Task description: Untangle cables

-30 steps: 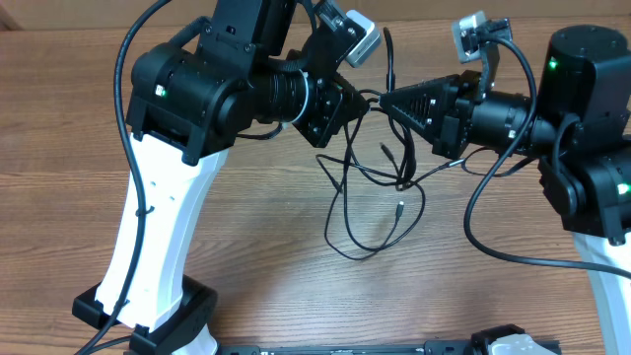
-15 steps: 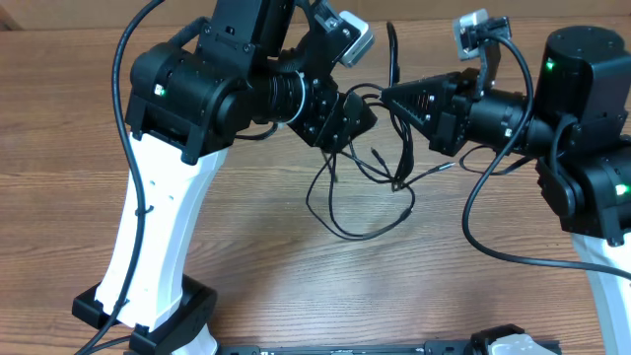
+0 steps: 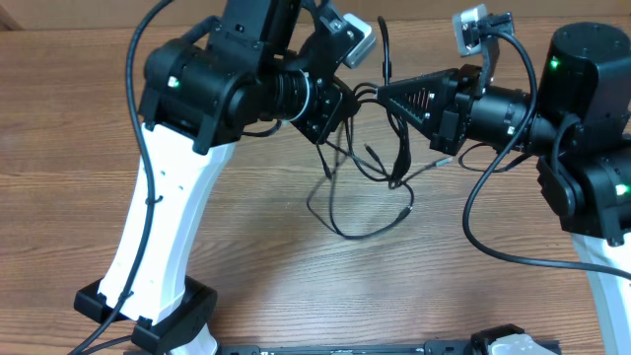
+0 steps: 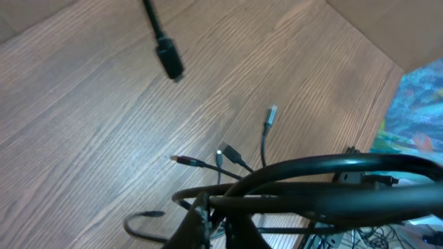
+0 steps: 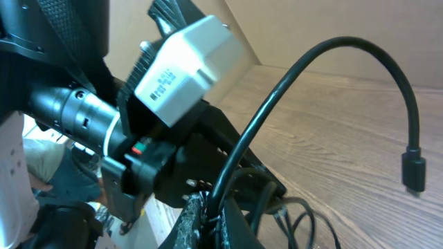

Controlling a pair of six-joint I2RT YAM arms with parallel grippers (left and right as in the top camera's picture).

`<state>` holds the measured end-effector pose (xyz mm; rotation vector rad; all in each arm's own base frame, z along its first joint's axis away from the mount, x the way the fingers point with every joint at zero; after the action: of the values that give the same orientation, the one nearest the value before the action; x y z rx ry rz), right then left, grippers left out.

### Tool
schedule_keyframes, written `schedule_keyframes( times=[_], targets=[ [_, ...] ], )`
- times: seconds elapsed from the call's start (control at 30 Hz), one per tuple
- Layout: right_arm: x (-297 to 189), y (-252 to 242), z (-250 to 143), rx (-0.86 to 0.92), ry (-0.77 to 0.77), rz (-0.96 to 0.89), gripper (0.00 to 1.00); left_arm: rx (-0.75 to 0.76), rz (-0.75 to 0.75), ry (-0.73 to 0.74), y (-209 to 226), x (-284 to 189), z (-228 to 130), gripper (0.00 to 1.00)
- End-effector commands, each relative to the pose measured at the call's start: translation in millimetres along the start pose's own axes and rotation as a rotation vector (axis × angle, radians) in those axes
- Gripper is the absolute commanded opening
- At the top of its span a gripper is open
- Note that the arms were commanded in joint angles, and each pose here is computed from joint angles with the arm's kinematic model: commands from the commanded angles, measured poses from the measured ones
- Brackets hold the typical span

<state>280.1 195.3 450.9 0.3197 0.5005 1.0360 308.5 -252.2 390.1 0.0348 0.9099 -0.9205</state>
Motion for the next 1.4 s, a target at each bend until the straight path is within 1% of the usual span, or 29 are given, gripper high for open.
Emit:
schedule_keyframes(
  times=[0.0, 0.2, 0.3, 0.43, 0.57, 0.73, 0.97, 1.13, 1.3, 1.37],
  targets=[
    [-5, 18, 1, -0.013, -0.005, 0.062, 0.04, 0.011, 0.011, 0.014, 3, 7, -1, 0.04],
    [-4, -22, 1, -0.002, -0.016, -0.124, 0.04, 0.012, 0.018, 0.006, 5, 6, 0, 0.04],
    [-4, -52, -8, 0.008, 0.019, -0.249, 0.04, -0.007, 0.077, 0.008, 13, 4, -1, 0.04],
    [1, -77, -20, 0.016, 0.077, -0.309, 0.04, -0.011, 0.14, 0.01, 20, -4, -5, 0.04],
    [7, -92, -24, 0.017, 0.104, -0.338, 0.04, -0.004, 0.156, -0.008, 18, -13, -4, 0.04],
    [3, -125, -28, 0.026, 0.118, -0.498, 0.04, 0.005, 0.181, -0.055, 15, -35, -4, 0.04],
    [-22, -160, -23, 0.006, 0.101, -0.768, 0.04, -0.014, 0.22, -0.17, 10, -85, -5, 0.04],
    [-49, -183, -19, 0.027, 0.074, -0.894, 0.04, -0.023, 0.26, -0.24, 8, -121, -12, 0.04],
    [-92, -211, -15, 0.089, 0.027, -1.001, 0.04, -0.061, 0.347, -0.282, 13, -148, -23, 0.04],
    [-115, -224, -14, 0.122, 0.002, -1.058, 0.04, -0.072, 0.373, -0.31, 12, -159, -25, 0.04]
  ],
)
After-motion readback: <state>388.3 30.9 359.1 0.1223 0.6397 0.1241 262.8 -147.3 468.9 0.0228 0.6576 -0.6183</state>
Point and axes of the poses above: each gripper's point midway between its finger pads, its own x axis out along the fingers, its own y axis along the line the jaws close on, z = x × y, the point moved 1 cm from there along -x, back along the fingers, and after that the axes turned 5 degrees about -x, right-handed, at the moved point
